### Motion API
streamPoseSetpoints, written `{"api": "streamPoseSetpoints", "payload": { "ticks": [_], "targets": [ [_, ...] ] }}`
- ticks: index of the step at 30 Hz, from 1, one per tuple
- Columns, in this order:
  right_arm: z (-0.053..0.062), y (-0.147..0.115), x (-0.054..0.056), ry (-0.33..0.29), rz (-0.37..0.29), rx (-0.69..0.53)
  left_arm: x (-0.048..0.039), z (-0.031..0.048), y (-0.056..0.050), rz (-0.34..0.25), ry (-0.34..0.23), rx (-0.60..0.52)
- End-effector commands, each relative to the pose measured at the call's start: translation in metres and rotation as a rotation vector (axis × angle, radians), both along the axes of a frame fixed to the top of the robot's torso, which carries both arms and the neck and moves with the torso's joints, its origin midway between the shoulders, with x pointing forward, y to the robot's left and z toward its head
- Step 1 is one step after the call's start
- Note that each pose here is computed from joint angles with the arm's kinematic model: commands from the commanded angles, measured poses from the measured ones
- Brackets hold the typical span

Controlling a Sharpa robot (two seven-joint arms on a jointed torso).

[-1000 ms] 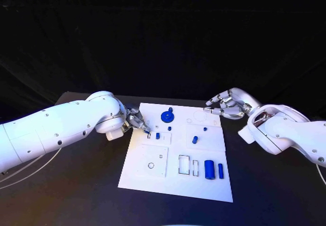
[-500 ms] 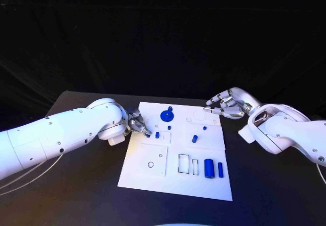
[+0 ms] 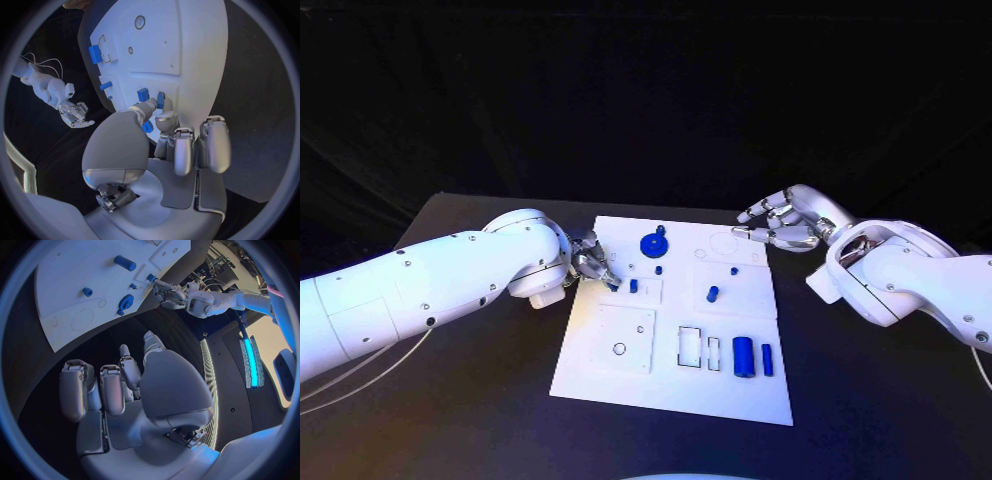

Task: Assemble the parts on the task board

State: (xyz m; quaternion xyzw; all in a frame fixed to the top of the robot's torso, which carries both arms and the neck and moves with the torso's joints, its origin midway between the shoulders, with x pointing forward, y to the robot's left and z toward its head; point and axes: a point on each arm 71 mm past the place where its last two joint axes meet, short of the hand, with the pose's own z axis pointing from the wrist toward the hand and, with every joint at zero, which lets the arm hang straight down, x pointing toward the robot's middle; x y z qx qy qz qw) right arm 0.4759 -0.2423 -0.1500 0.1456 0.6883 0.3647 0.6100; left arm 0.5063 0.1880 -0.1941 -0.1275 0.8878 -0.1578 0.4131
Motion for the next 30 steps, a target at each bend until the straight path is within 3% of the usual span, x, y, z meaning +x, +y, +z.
{"api": "streamPoseSetpoints", "payload": {
  "ticks": [1,14,30],
  "targets": [
    [-0.0004,0.0014,-0.0008,0.001,0.017,-0.003,-0.0023,-0.0048,0.0002,-0.01,0.014,0.027],
    [-0.0006,0.0015,-0.0007,0.002,0.018,-0.004,-0.0052,-0.0065,-0.0014,-0.038,0.047,0.045],
    [-0.0008,0.0015,-0.0008,0.001,0.018,-0.003,-0.0039,-0.0059,0.0002,-0.012,0.036,0.042]
  ]
}}
